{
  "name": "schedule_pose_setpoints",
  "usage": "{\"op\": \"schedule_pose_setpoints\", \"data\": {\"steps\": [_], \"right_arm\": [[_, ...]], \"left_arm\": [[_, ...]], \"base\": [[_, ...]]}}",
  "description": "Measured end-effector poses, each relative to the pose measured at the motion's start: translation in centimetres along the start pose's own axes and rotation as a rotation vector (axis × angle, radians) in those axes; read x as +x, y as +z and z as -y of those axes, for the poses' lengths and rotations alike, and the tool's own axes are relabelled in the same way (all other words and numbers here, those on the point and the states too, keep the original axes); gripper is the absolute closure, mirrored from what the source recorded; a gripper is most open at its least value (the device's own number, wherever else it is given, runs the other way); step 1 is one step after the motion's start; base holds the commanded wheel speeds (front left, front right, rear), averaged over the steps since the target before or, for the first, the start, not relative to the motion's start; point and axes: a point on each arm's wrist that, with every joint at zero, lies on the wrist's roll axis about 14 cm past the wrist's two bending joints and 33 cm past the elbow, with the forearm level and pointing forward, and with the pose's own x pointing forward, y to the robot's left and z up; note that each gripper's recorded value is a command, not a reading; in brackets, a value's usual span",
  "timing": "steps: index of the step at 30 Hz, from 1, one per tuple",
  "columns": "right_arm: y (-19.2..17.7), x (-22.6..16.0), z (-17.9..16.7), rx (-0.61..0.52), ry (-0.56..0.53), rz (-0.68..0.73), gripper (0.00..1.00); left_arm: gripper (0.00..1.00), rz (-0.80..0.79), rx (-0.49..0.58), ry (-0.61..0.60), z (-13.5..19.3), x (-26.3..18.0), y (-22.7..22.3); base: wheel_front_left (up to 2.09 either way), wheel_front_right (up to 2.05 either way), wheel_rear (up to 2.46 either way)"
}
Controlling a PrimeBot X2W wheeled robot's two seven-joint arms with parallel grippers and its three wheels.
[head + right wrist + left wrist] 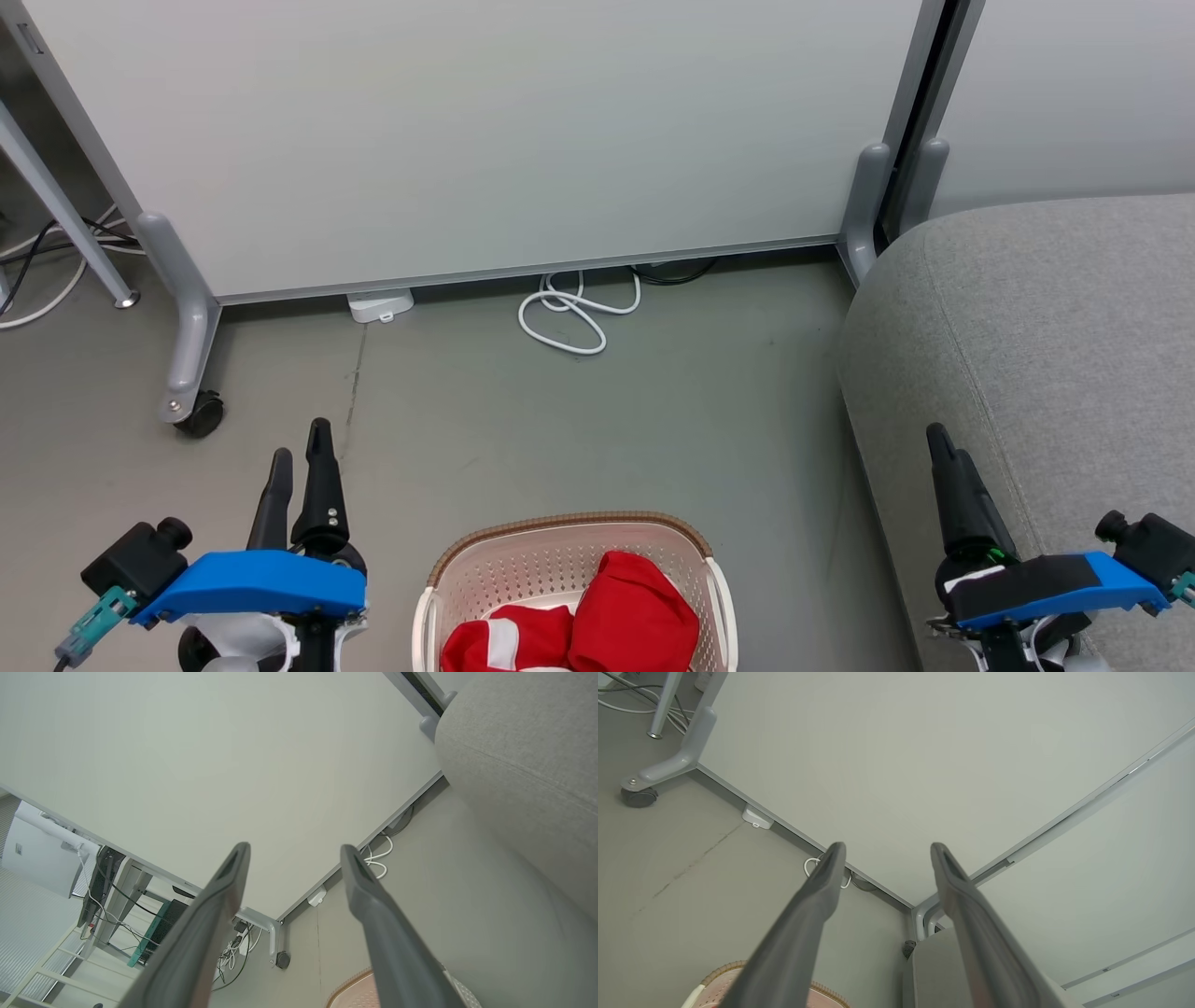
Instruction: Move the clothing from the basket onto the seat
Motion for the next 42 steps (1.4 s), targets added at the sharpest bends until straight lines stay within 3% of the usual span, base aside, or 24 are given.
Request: {"op": "schedule_pose_setpoints", "data": {"steps": [20, 42], "right_arm": [[-1.5, 0.1, -1.2, -0.261, 0.054, -0.024, 0.0], [-2.4, 0.2, -2.8, -0.483, 0.135, -0.02, 0.0]], "left_arm": [[0.0, 0.008, 0.294, -0.041, 1.1, 0.2, -0.4], [0.0, 0.033, 0.541, -0.1, 2.2, 0.1, -0.7]], "base": [[0.0, 0.0, 0.0], [0.0, 0.0, 0.0]]}}
